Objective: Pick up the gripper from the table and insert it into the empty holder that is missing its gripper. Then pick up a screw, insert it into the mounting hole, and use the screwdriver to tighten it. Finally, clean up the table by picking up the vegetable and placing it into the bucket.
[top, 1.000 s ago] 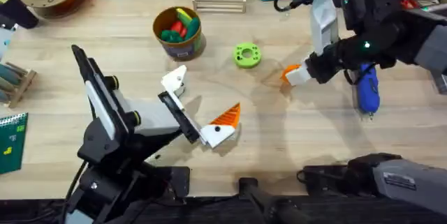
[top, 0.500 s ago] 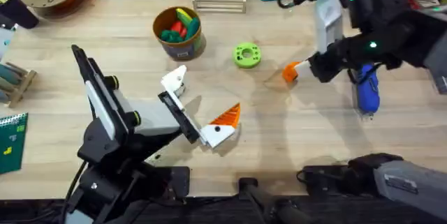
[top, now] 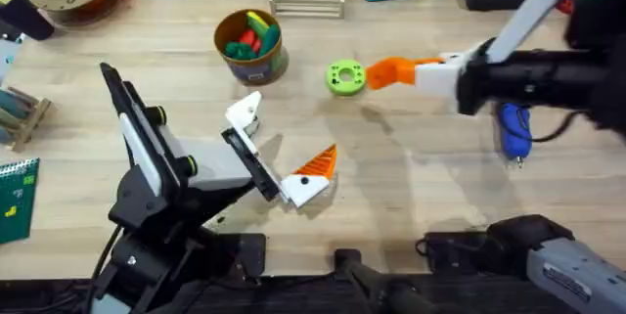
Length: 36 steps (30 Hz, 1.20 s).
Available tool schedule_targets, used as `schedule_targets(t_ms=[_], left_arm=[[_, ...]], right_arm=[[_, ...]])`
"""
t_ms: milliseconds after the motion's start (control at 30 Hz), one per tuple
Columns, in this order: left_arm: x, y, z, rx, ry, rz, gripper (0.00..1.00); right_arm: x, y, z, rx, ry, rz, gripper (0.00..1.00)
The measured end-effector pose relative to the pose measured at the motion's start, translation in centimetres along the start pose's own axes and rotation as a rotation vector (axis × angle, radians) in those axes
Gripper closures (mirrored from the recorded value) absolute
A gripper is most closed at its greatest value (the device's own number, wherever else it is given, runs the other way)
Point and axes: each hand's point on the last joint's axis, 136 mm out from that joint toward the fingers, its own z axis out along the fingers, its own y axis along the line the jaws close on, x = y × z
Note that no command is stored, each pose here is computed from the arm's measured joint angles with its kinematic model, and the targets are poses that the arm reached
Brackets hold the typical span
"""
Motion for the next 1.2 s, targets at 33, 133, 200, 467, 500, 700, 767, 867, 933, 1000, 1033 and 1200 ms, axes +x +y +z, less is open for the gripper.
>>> schedule_targets(t_ms=[33, 133, 200, 467, 500, 700, 767, 867, 933, 1000, 1033, 1200], left_arm=[[0.0, 0.0, 0.0, 0.000, 0.000, 0.000, 0.014], [0.0, 0.0, 0.0, 0.000, 0.000, 0.000, 0.014], [0.0, 0.0, 0.0, 0.000, 0.000, 0.000, 0.014], [0.0, 0.0, 0.0, 0.000, 0.000, 0.000, 0.014], [0.0, 0.0, 0.0, 0.000, -0.001, 0.000, 0.013], [0.0, 0.0, 0.0, 0.002, -0.001, 0.001, 0.014], [0.0, -0.1, 0.0, 0.008, -0.001, 0.000, 0.014], [0.0, -0.3, 0.0, 0.018, -0.001, 0.000, 0.013], [0.0, -0.4, 0.0, 0.023, 0.000, 0.000, 0.014], [0.0, -0.5, 0.0, 0.027, 0.000, 0.000, 0.014], [0.0, -0.5, 0.0, 0.029, 0.000, 0.000, 0.014], [-0.1, -0.5, 0.0, 0.028, -0.002, 0.003, 0.014]], right_arm=[[-0.1, 0.4, 0.6, -0.047, -0.022, 0.039, 0.983], [0.4, 1.2, 2.8, -0.194, -0.048, 0.205, 0.983], [0.9, 1.6, 4.0, -0.280, -0.031, 0.323, 0.983], [0.7, 4.0, 7.0, -0.567, 0.094, 0.624, 0.984], [0.7, 4.4, 7.3, -0.593, 0.111, 0.642, 0.984], [1.0, 7.8, 8.8, -0.730, 0.222, 0.704, 0.984], [1.6, 8.7, 9.2, -0.754, 0.270, 0.732, 0.984], [2.6, 9.7, 9.6, -0.770, 0.337, 0.770, 0.984], [3.0, 10.3, 10.0, -0.774, 0.368, 0.784, 0.984], [3.1, 10.9, 10.3, -0.782, 0.392, 0.784, 0.984], [3.1, 11.2, 10.4, -0.787, 0.398, 0.780, 0.984], [2.6, 11.9, 10.6, -0.796, 0.409, 0.772, 0.984]])
